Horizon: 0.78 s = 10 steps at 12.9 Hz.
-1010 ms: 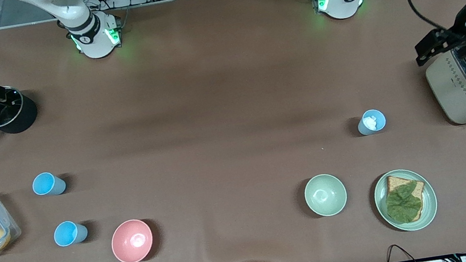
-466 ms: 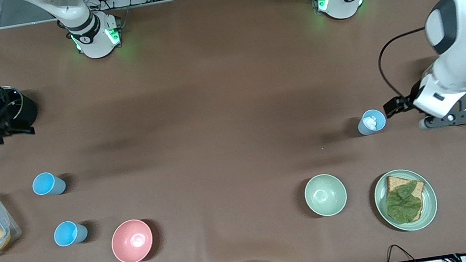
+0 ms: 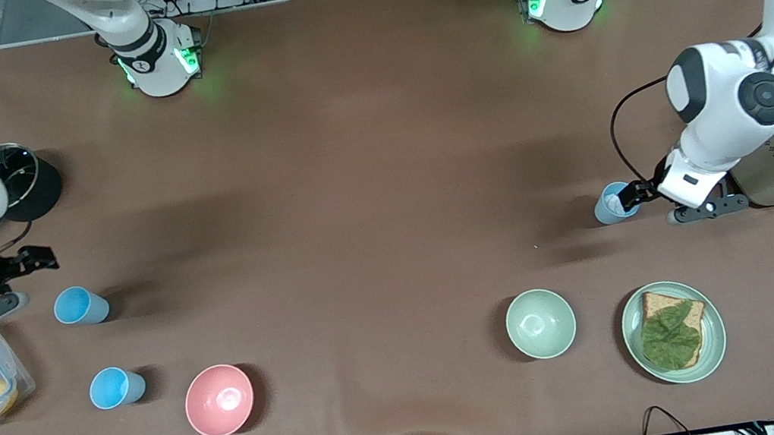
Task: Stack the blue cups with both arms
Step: 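Reach the tissue cup with the left gripper while the right gripper reaches another cup, then grasp the tissue cup with the left gripper while the right gripper grasps the blue cup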
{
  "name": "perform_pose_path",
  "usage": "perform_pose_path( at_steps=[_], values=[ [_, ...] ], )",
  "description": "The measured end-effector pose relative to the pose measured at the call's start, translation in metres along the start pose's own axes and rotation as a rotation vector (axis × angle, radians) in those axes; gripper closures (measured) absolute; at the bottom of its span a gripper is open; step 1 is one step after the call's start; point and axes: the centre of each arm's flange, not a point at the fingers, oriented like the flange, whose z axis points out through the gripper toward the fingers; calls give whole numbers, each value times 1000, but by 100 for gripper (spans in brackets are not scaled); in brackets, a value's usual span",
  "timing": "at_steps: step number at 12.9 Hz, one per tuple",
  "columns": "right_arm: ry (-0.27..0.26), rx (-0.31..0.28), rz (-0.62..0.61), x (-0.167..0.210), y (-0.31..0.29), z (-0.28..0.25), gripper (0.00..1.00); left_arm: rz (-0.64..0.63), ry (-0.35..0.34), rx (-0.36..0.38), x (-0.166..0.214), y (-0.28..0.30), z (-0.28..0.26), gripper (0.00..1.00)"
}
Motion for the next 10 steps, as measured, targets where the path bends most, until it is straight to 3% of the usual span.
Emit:
perform_pose_path(
  at_steps=[3,4,7,10],
  values=[
    [85,20,-54,-16,54,61,0,1,-20,0,-17,-1,28,4],
    [103,38,-48,-14,56,69,0,1,-27,0,-18,-1,32,10],
    [169,56,-29,2,48,73,0,4,-37,0,-20,0,37,47],
    [184,58,-19,8,51,88,0,35,-35,-11,-21,17,36,82]
  ],
)
